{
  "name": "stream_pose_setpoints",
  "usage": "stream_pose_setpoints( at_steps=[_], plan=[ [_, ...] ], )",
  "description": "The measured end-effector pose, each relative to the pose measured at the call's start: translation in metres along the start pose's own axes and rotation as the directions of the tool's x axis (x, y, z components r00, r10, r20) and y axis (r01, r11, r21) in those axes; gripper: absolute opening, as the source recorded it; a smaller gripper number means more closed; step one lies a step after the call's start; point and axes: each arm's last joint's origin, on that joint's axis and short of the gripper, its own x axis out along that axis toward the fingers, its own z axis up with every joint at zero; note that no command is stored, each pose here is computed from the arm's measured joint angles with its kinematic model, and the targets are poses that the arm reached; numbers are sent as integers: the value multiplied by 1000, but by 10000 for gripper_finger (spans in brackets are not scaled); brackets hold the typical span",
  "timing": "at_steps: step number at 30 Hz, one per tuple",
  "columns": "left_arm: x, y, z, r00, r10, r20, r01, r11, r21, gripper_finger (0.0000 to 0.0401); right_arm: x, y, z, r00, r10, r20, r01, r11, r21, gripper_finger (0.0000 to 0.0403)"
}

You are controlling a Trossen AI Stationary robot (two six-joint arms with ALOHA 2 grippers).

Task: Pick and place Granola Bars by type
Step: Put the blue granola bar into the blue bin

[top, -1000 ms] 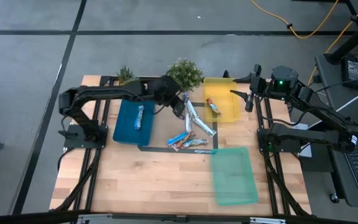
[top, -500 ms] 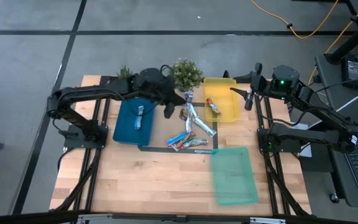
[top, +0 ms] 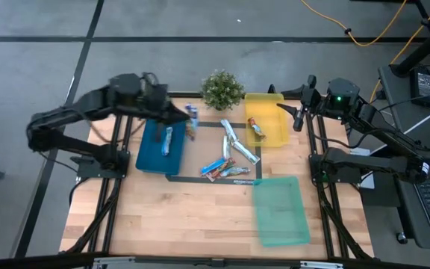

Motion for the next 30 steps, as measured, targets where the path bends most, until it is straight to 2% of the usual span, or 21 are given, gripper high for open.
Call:
stream_pose_setpoints(
  at_steps=[5, 9, 11, 14, 20, 27, 30],
  plan=[
    [-41, -8, -5, 1000, 1, 10, -2, 1000, 26, 1, 0, -1, 0, 999, -37, -13, 37, 999, 0, 202],
    [-58, -11, -10, 1000, 6, 1, -6, 999, 39, 2, 0, -1, 1, 999, -41, -2, 41, 999, -2, 202],
    [-63, -11, -15, 999, 20, -41, -18, 999, 42, 1, 0, -2, 1, 999, -42, 0, 42, 999, -2, 202],
    [-65, -8, -27, 984, 93, -154, -91, 996, 22, 2, 0, -2, 1, 999, -42, 0, 42, 999, -1, 202],
    [-58, 1, -58, 891, 239, -386, -268, 963, -23, 3, 0, -2, 2, 999, -46, 13, 46, 999, 22, 202],
    [-35, 12, -95, 810, 276, -517, -340, 940, -30, 3, 0, -2, 2, 999, -47, 14, 47, 999, 21, 202],
    [-27, 21, -114, 758, 303, -578, -410, 910, -59, 3, 0, -2, 2, 999, -47, 14, 47, 999, 20, 202]
  ],
)
